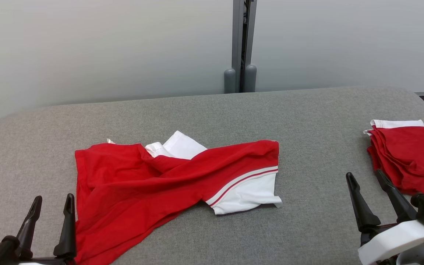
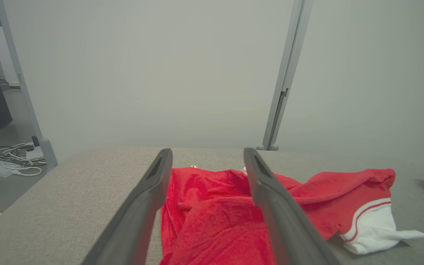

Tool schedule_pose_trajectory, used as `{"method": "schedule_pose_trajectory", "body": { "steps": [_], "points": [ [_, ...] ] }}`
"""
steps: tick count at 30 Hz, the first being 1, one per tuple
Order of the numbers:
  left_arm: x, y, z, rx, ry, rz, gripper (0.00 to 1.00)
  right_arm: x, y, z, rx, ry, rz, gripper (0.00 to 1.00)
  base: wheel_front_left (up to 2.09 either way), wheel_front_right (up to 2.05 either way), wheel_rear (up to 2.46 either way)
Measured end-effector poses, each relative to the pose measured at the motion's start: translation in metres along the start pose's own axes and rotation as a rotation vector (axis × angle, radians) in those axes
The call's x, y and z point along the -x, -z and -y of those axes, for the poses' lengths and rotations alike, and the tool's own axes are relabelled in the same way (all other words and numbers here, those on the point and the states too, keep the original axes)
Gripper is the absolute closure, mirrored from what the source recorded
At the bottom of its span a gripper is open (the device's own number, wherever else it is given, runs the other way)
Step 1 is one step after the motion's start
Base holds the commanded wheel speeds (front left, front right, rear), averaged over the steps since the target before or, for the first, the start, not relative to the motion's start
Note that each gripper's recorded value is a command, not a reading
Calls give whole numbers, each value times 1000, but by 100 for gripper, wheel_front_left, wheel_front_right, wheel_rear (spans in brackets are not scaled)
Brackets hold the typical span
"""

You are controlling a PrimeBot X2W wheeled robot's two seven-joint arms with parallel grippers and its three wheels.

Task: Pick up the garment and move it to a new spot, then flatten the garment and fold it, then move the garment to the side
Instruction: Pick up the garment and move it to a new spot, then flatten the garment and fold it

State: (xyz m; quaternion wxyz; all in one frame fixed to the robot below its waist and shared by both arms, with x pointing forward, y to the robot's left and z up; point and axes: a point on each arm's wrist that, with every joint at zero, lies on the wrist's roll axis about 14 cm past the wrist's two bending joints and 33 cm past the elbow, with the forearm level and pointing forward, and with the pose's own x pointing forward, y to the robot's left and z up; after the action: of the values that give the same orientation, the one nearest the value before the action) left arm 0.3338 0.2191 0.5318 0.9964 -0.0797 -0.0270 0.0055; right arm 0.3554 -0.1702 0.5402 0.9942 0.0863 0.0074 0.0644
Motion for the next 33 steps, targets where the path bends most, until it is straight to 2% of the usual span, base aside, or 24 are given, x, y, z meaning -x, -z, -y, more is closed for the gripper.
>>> {"method": "schedule_pose_trajectory", "body": {
  "steps": [20, 27, 33],
  "points": [
    [2, 6, 2, -7, -15, -33, 0, -2, 4, -3, 3, -9, -21, 0, 0, 0, 0],
    [-5, 0, 5, -7, -9, -14, 0, -6, 41, -22, 0, -81, -155, 0, 0, 0, 0],
    [-16, 2, 5, -18, -8, -6, 0, -17, 91, -48, 3, -182, -326, 0, 0, 0, 0]
  ]
}}
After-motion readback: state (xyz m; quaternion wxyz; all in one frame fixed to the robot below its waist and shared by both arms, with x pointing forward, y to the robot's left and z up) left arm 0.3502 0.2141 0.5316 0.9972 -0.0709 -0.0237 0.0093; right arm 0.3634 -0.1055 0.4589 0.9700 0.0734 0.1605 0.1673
